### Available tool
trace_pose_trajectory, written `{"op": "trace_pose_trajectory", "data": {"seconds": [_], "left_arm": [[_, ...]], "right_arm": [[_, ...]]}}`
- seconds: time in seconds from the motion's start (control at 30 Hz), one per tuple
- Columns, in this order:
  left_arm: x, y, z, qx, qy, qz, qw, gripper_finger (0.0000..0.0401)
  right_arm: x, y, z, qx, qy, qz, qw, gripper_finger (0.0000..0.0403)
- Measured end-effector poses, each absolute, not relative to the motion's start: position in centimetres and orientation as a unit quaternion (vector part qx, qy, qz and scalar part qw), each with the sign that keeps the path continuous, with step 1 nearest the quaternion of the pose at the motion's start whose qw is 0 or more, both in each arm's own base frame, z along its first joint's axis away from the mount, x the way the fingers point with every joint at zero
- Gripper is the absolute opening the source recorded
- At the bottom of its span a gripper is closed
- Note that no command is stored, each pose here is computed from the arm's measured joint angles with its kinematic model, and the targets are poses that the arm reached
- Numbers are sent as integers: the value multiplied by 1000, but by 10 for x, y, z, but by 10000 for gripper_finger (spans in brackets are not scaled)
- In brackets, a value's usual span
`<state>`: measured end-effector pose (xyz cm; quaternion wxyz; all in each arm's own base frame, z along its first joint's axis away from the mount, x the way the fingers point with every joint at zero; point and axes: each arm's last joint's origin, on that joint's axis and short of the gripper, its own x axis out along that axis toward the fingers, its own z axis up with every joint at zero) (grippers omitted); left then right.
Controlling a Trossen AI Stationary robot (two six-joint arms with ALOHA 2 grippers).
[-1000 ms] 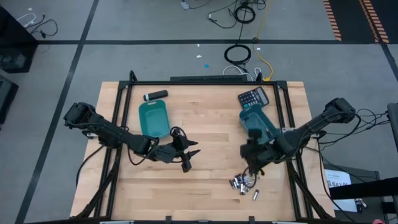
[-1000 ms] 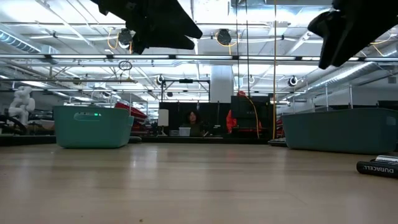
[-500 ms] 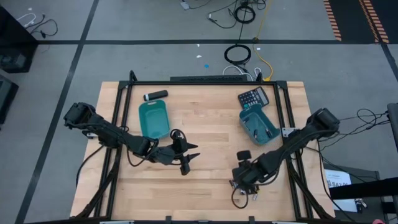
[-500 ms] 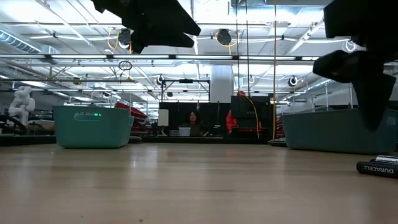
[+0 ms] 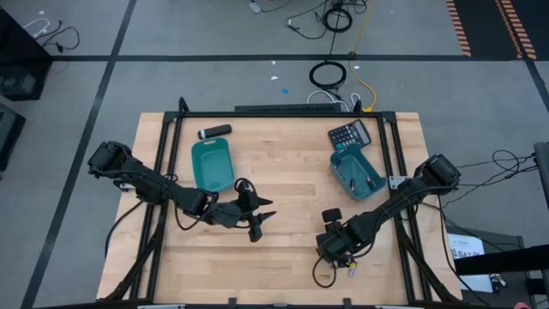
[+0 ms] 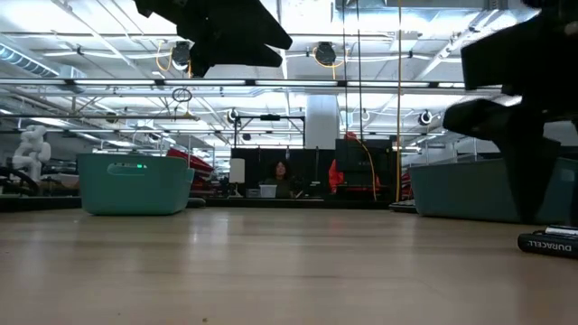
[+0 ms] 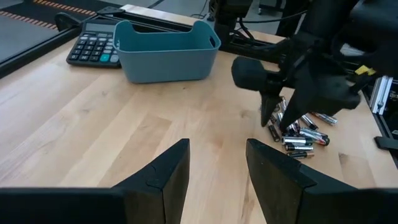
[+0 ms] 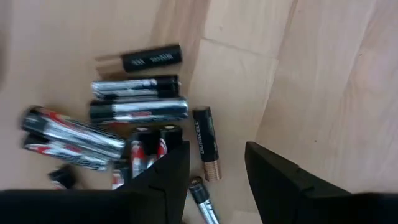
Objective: Sort batteries
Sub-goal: Put the black battery into the dark blue bin
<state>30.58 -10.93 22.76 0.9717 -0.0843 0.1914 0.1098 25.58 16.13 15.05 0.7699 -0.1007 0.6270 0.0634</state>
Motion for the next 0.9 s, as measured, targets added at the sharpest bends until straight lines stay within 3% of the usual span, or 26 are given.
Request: {"op": "trace_pose_trajectory", "data": {"seconds": [0.73,0.9], "left_arm": [[305,-109,226,-80,198,111,971,169],[305,-109,226,-78,201,112,970,169]], "right_arm": [[256,141,138,-80,631,63,769,145],[259,137,137,-80,632,74,767,121]]}}
